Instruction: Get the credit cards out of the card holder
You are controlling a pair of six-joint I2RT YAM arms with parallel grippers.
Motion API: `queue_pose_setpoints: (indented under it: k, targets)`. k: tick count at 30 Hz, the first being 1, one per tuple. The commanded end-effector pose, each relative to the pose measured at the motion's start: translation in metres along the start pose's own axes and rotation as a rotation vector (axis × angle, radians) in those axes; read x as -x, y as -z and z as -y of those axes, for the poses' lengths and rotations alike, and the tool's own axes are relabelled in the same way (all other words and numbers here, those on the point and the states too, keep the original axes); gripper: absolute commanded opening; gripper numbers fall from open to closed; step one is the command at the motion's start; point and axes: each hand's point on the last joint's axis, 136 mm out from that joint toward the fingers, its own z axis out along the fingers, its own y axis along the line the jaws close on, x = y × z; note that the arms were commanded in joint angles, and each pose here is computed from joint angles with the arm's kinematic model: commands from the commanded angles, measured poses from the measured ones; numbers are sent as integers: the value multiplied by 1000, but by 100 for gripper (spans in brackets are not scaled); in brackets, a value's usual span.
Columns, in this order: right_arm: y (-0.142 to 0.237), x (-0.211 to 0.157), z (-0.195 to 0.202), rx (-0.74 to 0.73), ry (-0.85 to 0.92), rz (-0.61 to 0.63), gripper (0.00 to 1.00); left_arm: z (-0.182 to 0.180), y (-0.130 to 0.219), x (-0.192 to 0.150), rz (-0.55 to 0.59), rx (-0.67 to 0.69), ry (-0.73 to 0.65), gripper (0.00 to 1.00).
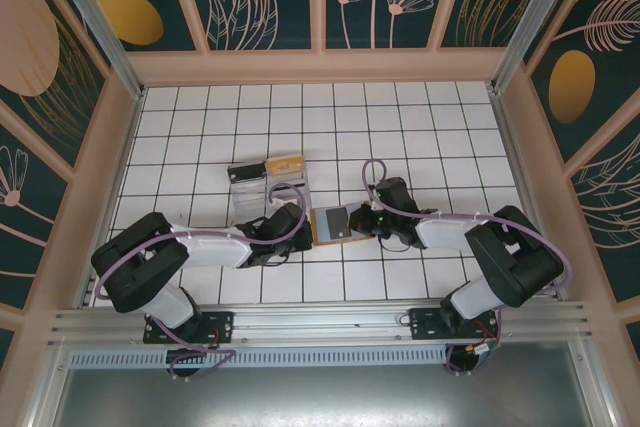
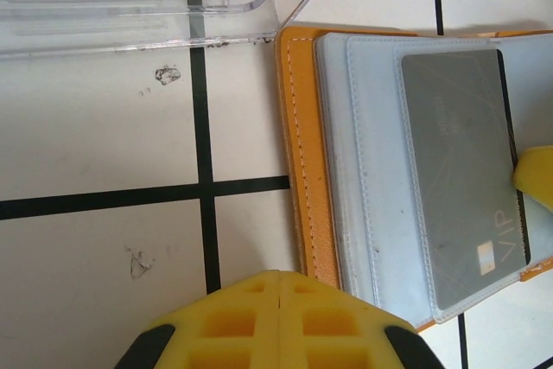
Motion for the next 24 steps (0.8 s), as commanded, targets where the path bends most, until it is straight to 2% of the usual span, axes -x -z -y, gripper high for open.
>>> queue_pose_setpoints:
  k: [1, 11, 24]
  targets:
    - [-1, -6, 5, -10, 8, -19, 4, 24, 9, 14, 23, -65, -22, 0]
    - [-1, -7, 2, -1, 8, -23, 4, 55, -6, 21, 10, -122, -44, 0]
    - [-1, -6, 8, -23, 16, -17, 4, 15, -27, -5, -59, 29, -21, 0]
